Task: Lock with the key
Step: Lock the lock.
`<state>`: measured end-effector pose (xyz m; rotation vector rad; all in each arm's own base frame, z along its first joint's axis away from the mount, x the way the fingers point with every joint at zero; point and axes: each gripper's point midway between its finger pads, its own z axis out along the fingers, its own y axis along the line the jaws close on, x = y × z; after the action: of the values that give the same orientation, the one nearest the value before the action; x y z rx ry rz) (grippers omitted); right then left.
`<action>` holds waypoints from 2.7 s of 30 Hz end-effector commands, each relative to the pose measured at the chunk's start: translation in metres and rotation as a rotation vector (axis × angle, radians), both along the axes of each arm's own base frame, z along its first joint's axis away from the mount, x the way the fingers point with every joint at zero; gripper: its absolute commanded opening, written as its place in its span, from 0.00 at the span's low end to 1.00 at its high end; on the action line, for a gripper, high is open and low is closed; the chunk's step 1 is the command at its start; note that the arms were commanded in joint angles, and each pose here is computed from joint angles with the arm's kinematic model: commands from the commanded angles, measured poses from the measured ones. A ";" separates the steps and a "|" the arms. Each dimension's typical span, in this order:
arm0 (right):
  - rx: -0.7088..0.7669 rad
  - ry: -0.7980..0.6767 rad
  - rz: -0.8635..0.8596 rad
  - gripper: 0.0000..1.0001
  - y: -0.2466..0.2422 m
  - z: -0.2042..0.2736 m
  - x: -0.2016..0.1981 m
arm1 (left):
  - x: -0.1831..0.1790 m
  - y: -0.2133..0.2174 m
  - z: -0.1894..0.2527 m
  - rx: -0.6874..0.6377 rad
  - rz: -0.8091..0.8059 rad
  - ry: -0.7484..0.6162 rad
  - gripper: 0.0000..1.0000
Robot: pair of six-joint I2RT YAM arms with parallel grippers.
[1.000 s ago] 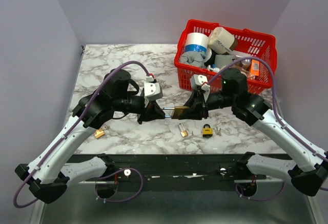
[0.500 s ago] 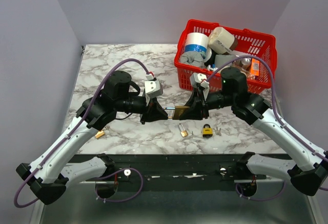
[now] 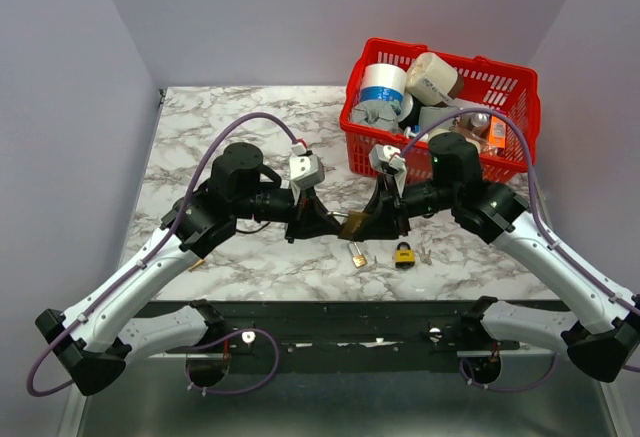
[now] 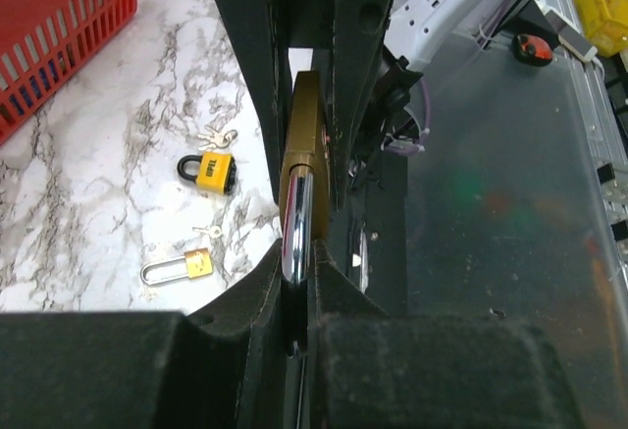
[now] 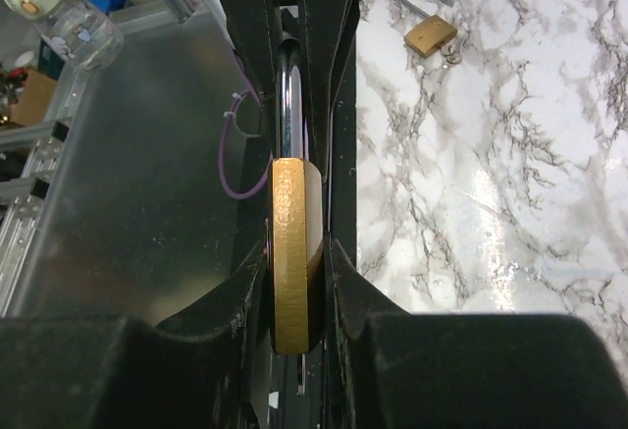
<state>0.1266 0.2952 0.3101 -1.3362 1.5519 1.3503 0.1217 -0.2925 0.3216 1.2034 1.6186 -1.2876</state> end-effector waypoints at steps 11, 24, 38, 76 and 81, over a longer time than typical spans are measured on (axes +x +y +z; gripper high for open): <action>0.064 -0.157 0.011 0.01 0.017 0.009 0.003 | 0.023 0.005 0.015 -0.001 -0.097 -0.247 0.00; 0.050 -0.206 -0.182 0.00 0.026 0.017 0.048 | 0.083 0.040 0.016 -0.005 0.263 0.004 0.53; 0.254 -0.264 -0.525 0.01 0.043 0.056 0.124 | 0.147 0.122 0.033 -0.349 1.018 0.418 0.99; 0.172 -0.226 -0.632 0.01 0.098 0.024 0.150 | 0.156 0.069 -0.021 -0.516 1.025 0.852 0.79; 0.170 -0.215 -0.624 0.01 0.100 0.023 0.148 | 0.157 0.069 -0.026 -0.503 1.031 0.847 0.70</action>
<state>0.2672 0.3854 0.2779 -0.8473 1.6458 0.8539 0.2764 -0.2229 0.2969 -0.5649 1.8680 -1.3645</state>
